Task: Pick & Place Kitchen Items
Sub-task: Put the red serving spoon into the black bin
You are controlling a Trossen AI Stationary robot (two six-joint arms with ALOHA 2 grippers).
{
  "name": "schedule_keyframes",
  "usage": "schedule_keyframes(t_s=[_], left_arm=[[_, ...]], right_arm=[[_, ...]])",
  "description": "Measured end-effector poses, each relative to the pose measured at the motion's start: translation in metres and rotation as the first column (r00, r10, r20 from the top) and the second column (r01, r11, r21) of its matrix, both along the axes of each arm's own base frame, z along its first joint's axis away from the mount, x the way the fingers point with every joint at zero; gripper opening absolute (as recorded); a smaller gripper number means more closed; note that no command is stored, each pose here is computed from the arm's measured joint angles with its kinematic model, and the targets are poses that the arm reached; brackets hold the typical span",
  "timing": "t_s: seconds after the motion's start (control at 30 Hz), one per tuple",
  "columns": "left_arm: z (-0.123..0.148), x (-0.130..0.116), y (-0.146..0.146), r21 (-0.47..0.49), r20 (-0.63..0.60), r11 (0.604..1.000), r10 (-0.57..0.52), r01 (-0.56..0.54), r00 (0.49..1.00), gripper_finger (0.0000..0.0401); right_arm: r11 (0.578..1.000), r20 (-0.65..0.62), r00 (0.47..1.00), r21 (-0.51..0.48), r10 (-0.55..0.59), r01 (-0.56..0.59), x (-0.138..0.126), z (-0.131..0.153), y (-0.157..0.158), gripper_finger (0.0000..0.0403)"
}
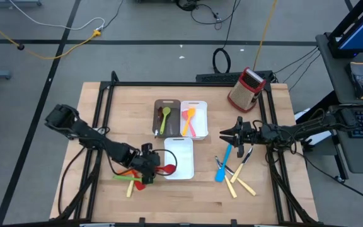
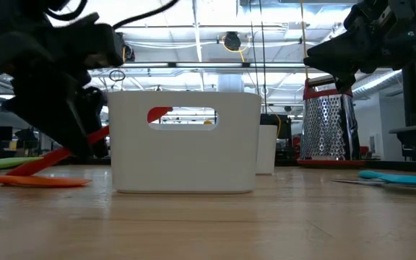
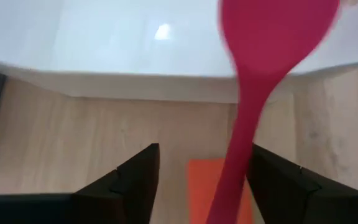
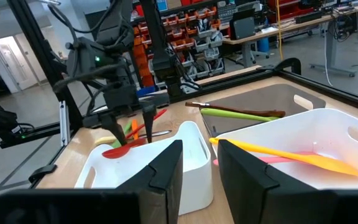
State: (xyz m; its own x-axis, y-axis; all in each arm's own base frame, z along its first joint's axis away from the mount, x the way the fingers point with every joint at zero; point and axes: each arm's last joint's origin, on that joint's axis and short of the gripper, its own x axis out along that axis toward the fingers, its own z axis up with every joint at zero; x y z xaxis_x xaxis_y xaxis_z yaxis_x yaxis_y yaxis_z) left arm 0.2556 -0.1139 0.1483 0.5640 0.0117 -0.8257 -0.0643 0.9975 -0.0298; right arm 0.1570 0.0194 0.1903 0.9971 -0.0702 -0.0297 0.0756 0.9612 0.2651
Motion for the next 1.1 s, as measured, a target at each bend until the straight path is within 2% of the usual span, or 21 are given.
schedule_keyframes(t_s=[0.23, 0.4, 0.53, 0.7, 0.93, 1.03, 1.1], left_arm=[[-0.021, 0.009, -0.002, -0.048, -0.059, 0.999, -0.023, 0.020, 0.998, 0.0150], [-0.019, 0.009, -0.002, -0.053, -0.050, 0.999, -0.017, 0.014, 0.999, 0.0083], [-0.006, 0.008, -0.001, -0.067, -0.009, 0.997, -0.022, 0.021, 1.000, 0.0026], [0.011, 0.005, 0.003, -0.094, 0.037, 0.996, 0.000, 0.003, 0.999, 0.0026], [0.041, -0.012, 0.021, -0.186, 0.026, 0.971, 0.160, -0.152, 0.987, 0.0022], [0.058, -0.021, 0.030, -0.286, 0.031, 0.920, 0.290, -0.269, 0.957, 0.0022], [0.069, -0.025, 0.038, -0.377, 0.034, 0.853, 0.401, -0.360, 0.916, 0.0022]], right_arm=[[1.000, 0.005, 1.000, 0.001, 0.000, 0.000, 0.000, 0.000, 0.000, 0.0093], [1.000, 0.000, 1.000, 0.000, 0.000, 0.000, 0.000, 0.000, 0.000, 0.0093], [1.000, -0.001, 1.000, 0.000, 0.000, 0.000, 0.000, 0.000, 0.000, 0.0093], [1.000, 0.000, 1.000, 0.000, 0.000, 0.000, 0.000, 0.000, 0.000, 0.0093], [1.000, 0.000, 1.000, 0.000, 0.000, 0.000, 0.000, 0.000, 0.000, 0.0093], [1.000, 0.000, 1.000, 0.000, 0.000, 0.000, 0.000, 0.000, 0.000, 0.0093], [1.000, 0.000, 1.000, 0.000, 0.000, 0.000, 0.000, 0.000, 0.000, 0.0093]])
